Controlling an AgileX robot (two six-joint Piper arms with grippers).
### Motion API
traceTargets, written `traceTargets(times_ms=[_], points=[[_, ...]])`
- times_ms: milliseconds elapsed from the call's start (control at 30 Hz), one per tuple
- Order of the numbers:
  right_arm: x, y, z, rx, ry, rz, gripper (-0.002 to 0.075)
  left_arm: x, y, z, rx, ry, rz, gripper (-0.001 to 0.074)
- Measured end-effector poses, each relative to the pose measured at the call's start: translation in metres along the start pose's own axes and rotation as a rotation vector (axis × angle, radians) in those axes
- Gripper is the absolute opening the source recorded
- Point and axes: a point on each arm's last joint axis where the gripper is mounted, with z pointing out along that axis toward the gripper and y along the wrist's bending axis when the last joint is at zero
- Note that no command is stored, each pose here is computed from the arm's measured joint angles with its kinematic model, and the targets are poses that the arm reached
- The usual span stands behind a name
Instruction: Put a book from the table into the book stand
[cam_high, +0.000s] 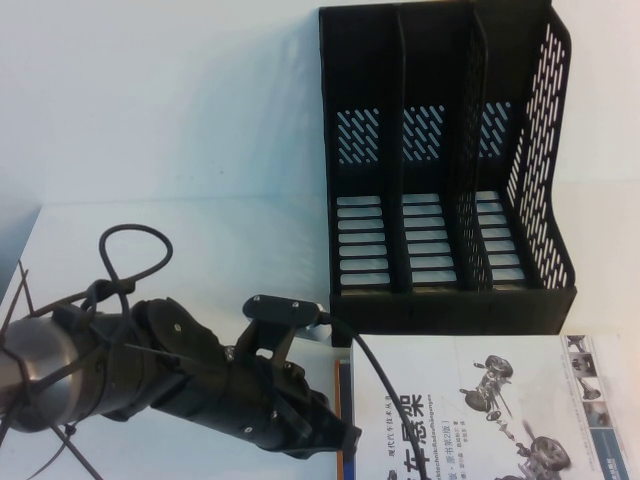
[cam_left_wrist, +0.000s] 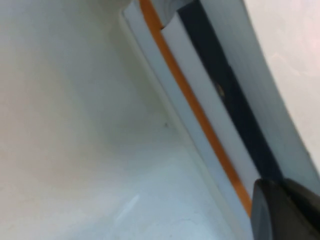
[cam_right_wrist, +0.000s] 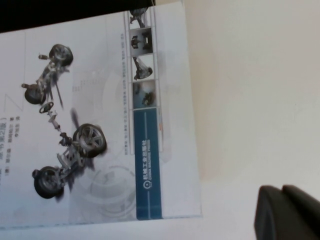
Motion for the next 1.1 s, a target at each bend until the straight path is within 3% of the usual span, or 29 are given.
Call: traceTargets(times_ms=[533, 1100], points=[[-0.001, 0.000, 0.000, 0.004, -0.008, -0.002, -0.0002, -0.002, -0.004, -0.003, 0.011, 0.037, 0.034, -0.0003], [-0.001, 0.000, 0.000, 0.004, -0.008, -0.002, -0.0002, 0.000, -0.023, 0.004, 0.018, 0.029, 0.098, -0.0004]])
